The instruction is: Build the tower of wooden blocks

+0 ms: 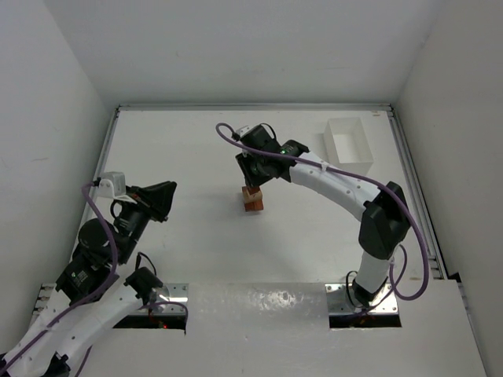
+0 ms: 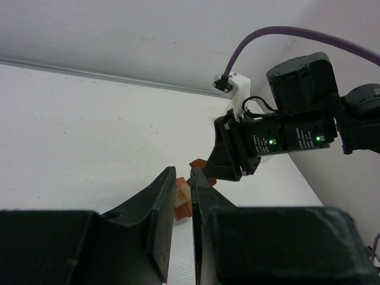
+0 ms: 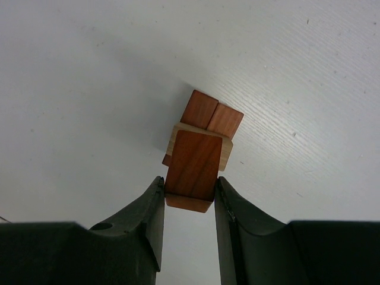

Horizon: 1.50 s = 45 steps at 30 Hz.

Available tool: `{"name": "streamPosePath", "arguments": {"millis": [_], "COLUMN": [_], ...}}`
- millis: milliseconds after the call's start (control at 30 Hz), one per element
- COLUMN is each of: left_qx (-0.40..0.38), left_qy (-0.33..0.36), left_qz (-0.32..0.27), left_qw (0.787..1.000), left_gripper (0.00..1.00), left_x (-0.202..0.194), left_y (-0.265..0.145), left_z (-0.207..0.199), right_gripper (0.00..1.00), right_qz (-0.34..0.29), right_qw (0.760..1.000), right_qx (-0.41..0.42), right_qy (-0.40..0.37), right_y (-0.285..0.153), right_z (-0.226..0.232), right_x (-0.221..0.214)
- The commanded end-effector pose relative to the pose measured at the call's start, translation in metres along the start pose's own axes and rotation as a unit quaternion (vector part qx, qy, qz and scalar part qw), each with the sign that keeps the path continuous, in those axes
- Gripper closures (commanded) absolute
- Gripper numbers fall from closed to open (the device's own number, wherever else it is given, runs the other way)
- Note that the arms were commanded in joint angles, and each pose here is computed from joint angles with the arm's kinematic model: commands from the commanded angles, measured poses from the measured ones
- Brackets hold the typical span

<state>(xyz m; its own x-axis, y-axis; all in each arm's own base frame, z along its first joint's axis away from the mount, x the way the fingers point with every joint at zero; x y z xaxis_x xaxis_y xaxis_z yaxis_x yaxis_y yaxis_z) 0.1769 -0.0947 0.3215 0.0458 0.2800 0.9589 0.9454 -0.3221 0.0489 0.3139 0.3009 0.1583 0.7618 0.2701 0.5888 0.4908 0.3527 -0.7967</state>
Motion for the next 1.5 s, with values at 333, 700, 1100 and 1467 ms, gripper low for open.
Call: {"name": "streamPosePath", "arguments": {"millis": [333, 700, 1100, 1467], "left_qx": [-0.005, -0.007, -0.009, -0.008], "left_qy": [0.011, 0.013, 0.013, 0.014], "left_qz": [-0.002, -0.001, -0.002, -0.002], "left_qw": [1.000, 1.000, 1.000, 1.000], "left_gripper": [0.86, 0.86, 0.86, 0.86], "left_x": [0.001, 0.000, 0.000, 0.000], "left_y": [0.007, 0.010, 0.011, 0.011], "left_z": [0.000, 0.002, 0.002, 0.002], "right_gripper": [0.79, 0.73, 0.68, 0.63], "right_qz": [0.001, 0.003, 0.004, 0.008], "right_qw": [1.000, 1.000, 1.000, 1.000], "right_qx": [0.012, 0.010, 0.018, 0.012], "right_qy": [-0.008, -0.005, -0.003, -0.004], "right_y": [0.004, 0.007, 0.006, 0.009], "right_z": [0.001, -0.002, 0.000, -0.002], "right_x": [0.010, 0.008, 0.007, 0.005]}}
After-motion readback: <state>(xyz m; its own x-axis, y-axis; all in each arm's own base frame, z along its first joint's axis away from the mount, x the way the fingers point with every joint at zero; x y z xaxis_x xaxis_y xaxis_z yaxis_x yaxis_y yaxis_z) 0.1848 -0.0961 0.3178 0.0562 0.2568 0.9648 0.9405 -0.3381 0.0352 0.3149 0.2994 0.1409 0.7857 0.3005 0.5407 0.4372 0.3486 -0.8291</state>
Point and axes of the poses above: each gripper's point midway between its finger pads, its own y axis out along the fingers, its own z axis along the line the jaws close on, x = y × z, the point moved 2 cm from there along -y, back along the fingers, and after that the axes turned 9 degrees about y, right-handed, at the moved point
